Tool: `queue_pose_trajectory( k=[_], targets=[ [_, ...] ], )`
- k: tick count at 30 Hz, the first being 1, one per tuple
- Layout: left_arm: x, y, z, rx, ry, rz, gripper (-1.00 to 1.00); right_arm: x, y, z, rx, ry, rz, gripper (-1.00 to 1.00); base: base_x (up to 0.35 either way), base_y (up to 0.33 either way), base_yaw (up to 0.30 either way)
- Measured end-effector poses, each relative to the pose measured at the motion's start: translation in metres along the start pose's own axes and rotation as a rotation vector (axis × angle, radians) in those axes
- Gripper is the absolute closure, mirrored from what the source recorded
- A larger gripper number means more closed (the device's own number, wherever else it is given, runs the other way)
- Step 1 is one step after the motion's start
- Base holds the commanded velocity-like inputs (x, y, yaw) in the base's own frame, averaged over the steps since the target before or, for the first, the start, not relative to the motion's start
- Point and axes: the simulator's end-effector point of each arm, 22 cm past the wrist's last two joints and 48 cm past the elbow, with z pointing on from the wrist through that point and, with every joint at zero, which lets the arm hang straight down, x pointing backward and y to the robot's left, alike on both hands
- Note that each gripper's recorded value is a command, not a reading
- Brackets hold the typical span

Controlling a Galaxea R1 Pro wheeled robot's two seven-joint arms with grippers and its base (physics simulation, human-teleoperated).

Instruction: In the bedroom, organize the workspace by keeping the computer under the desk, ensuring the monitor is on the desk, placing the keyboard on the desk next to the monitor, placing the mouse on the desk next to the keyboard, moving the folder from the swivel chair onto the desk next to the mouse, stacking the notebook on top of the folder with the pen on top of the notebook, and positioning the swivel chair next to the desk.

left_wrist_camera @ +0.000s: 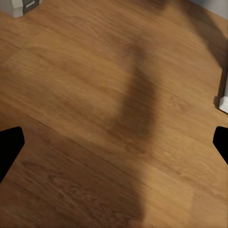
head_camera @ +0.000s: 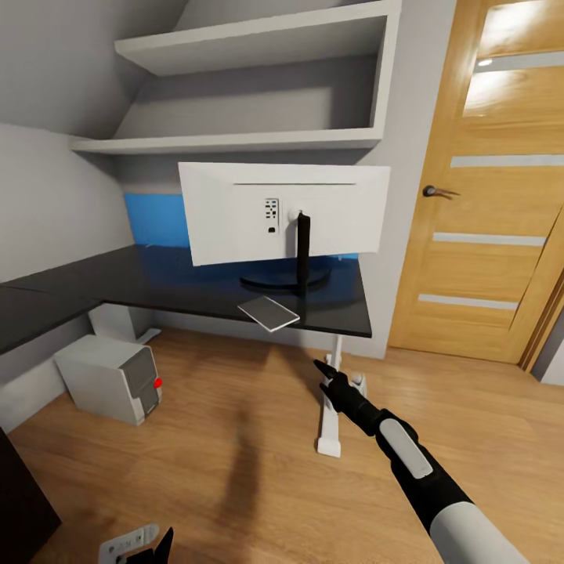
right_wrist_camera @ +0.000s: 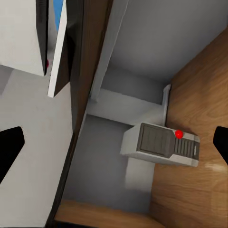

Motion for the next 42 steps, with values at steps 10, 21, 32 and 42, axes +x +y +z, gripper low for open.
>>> queue_pose_trajectory(
  k=[10, 21, 32, 42],
  targets=[
    [0.016, 0.01, 0.004, -0.014, 0.019, 0.009, -1.0, 0.0, 0.014, 0.001, -0.038, 0.0, -0.01, -1.0, 0.0, 0.0, 0.0],
    [0.021, 0.014, 0.005, -0.023, 0.029, 0.013, -1.0, -0.009, 0.021, -0.001, -0.077, -0.031, 0.085, -1.0, 0.024, 0.0, 0.0],
    [0.023, 0.015, 0.006, -0.025, 0.034, 0.014, -1.0, -0.019, 0.027, -0.003, -0.114, -0.063, 0.188, -1.0, 0.008, 0.0, 0.119],
    [0.024, 0.015, 0.006, -0.028, 0.035, 0.014, -1.0, -0.019, 0.026, -0.003, -0.112, -0.065, 0.188, -1.0, 0.0, 0.0, 0.203]
  ],
)
